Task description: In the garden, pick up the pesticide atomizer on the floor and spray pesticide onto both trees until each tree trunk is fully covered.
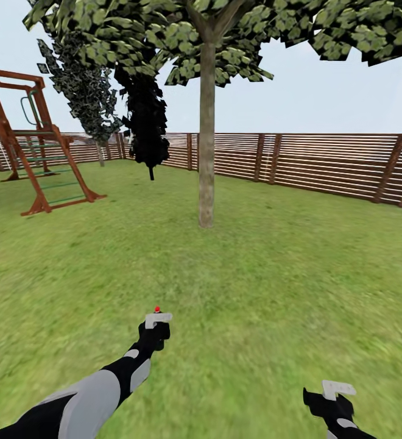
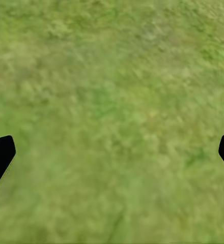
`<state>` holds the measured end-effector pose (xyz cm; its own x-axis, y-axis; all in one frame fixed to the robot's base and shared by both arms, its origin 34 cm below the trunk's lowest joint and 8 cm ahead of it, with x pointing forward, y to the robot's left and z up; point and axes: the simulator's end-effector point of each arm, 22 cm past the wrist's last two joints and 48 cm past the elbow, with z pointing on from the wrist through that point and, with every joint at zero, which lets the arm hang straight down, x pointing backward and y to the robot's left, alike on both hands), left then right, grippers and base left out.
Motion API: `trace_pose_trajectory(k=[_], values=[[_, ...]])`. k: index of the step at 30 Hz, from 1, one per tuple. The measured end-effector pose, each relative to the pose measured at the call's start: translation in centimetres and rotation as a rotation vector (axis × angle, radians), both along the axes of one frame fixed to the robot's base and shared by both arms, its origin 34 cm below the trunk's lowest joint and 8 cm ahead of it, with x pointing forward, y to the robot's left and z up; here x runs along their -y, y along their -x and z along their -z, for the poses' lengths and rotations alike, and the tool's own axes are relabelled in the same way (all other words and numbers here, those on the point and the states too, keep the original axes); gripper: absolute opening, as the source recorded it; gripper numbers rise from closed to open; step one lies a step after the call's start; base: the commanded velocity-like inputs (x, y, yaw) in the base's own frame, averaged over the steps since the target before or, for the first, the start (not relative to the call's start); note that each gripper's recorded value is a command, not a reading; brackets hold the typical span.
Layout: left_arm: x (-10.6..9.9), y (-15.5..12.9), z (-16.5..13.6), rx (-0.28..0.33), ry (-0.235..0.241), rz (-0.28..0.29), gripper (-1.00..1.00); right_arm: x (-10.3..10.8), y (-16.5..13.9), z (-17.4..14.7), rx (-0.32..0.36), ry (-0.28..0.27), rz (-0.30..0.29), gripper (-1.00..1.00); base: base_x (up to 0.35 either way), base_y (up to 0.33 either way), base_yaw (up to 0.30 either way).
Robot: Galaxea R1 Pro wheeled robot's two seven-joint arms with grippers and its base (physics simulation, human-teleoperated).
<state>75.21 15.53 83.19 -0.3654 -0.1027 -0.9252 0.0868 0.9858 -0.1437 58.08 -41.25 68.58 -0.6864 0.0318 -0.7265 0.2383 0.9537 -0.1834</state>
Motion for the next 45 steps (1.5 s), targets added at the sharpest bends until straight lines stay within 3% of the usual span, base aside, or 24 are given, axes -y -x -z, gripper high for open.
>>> trace_pose_trajectory(k=[45], values=[[0.1,0.0,0.0,0.0,0.001,0.001,-1.0,-2.0,-0.2,0.3,0.003,-0.025,-0.012,1.0,0.35,0.0,0.0]])
